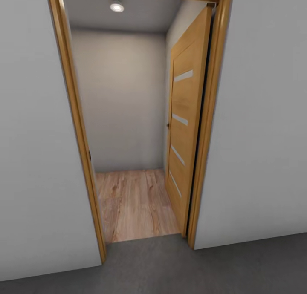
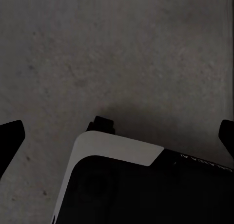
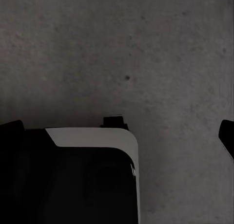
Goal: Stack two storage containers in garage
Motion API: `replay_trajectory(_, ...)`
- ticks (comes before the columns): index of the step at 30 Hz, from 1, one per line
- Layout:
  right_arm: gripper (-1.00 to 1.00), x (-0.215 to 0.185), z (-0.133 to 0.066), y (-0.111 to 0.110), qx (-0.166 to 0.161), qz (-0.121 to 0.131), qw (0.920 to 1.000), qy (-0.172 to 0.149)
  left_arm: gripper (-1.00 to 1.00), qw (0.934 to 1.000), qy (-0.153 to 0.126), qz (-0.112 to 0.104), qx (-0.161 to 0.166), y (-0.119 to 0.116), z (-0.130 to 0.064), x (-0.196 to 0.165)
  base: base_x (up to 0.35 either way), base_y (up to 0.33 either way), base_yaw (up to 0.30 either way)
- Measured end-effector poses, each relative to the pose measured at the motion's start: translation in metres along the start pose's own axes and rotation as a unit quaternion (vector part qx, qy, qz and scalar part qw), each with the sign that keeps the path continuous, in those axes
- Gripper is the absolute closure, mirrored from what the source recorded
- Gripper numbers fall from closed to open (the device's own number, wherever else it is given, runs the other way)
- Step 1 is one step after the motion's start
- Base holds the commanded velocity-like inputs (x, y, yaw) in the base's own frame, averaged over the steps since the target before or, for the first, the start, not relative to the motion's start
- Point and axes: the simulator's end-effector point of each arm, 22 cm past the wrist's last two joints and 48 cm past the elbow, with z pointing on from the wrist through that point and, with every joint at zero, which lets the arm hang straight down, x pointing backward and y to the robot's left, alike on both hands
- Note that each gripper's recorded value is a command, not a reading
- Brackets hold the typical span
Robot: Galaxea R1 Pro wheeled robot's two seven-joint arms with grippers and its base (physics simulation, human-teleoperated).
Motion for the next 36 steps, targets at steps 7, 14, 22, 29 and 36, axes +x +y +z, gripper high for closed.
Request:
replay_trajectory(7, -1.00, -0.0009, -0.0001, 0.0008, 0.000, -0.006, 1.0000, -0.003, -1.00, 1.0000, -0.003, 0.000, 0.000, 0.0001, 0.0000, -0.0012, 0.321, 0.000, 0.000)
replay_trajectory(14, -1.00, -0.0008, -0.0001, 0.0021, -0.001, -0.008, 1.0000, -0.003, -1.00, 1.0000, -0.005, -0.002, 0.000, 0.0001, 0.0000, -0.0022, 0.321, 0.000, 0.000)
replay_trajectory(22, -1.00, -0.0005, -0.0001, 0.0011, 0.000, -0.008, 1.0000, -0.002, -1.00, 1.0000, -0.005, -0.002, 0.000, 0.0001, 0.0000, -0.0020, 0.321, 0.000, 0.000)
replay_trajectory(29, -1.00, -0.0005, -0.0001, 0.0019, 0.000, -0.005, 1.0000, -0.002, -1.00, 1.0000, -0.005, -0.002, 0.000, 0.0002, 0.0000, -0.0023, 0.321, 0.000, 0.000)
replay_trajectory(36, -1.00, 0.0014, -0.0002, 0.0026, -0.001, -0.005, 1.0000, 0.002, -1.00, 1.0000, -0.005, -0.002, 0.000, 0.0002, 0.0000, -0.0023, 0.321, 0.000, 0.072)
